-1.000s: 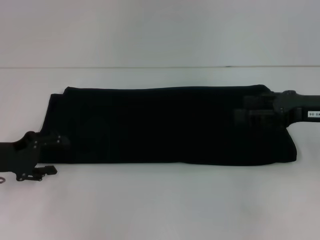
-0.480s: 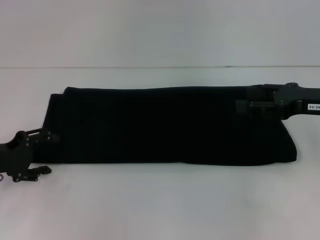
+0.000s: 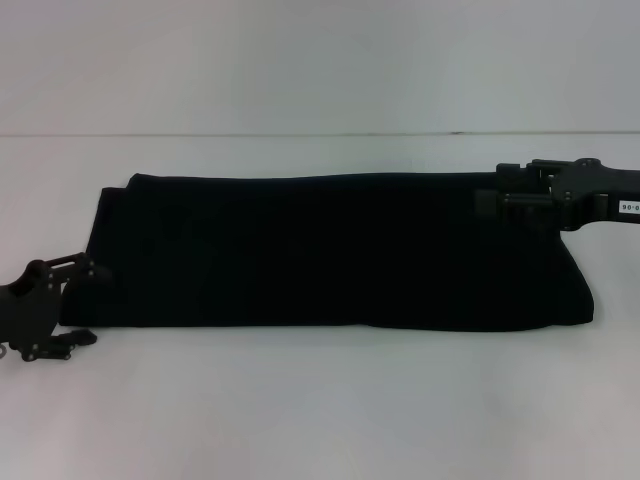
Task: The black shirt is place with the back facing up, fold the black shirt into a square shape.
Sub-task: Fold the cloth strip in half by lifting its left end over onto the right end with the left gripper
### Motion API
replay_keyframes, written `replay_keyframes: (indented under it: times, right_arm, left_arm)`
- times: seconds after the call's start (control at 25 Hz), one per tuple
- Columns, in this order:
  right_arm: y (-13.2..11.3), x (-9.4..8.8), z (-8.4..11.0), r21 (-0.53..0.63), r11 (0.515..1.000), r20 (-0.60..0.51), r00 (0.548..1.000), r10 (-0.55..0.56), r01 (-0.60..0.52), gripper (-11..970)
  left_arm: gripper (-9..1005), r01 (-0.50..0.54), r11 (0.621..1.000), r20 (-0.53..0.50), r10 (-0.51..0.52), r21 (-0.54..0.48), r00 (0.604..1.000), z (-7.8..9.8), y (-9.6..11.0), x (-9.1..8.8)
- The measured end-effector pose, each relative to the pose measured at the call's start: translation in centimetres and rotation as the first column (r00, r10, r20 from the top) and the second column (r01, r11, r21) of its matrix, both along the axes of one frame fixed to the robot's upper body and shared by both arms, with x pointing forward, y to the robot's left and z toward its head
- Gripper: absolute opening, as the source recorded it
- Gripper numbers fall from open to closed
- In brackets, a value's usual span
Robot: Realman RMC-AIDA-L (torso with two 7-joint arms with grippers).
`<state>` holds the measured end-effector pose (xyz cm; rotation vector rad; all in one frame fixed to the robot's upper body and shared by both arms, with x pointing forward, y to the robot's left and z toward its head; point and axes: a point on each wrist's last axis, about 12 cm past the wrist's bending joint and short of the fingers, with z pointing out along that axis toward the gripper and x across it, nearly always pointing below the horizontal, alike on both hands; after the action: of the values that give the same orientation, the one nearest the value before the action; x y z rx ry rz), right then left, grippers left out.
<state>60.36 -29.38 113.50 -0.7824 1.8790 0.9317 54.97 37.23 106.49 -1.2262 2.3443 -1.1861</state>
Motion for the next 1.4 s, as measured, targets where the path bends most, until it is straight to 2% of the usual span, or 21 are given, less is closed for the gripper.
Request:
replay_keyframes:
  times: [0.68, 1.04, 1.24, 1.4]
  right_arm:
    - [-0.2, 0.0, 0.1, 0.021, 0.999, 0.006, 1.000, -0.024, 0.024, 748]
    - [-0.4, 0.1, 0.1, 0.027, 0.999, 0.009, 0.999, -0.035, 0.034, 747]
    - [-0.5, 0.1, 0.2, 0.025, 0.999, 0.013, 0.999, -0.041, 0.041, 747]
    - [-0.5, 0.2, 0.3, 0.024, 0.999, 0.022, 0.999, -0.041, 0.040, 747]
  left_arm:
    - [892, -0.057, 0.997, 0.037, 0.055, 0.058, 0.998, 0.0, 0.7, 1.0]
    - [893, -0.029, 0.997, 0.060, 0.024, 0.077, 0.998, 0.4, 0.6, 1.3]
    - [872, 0.015, 0.996, 0.073, -0.021, 0.085, 0.997, 0.5, 0.3, 1.4]
    - [769, 0.041, 0.994, 0.083, -0.049, 0.097, 0.995, 0.7, 0.3, 1.3]
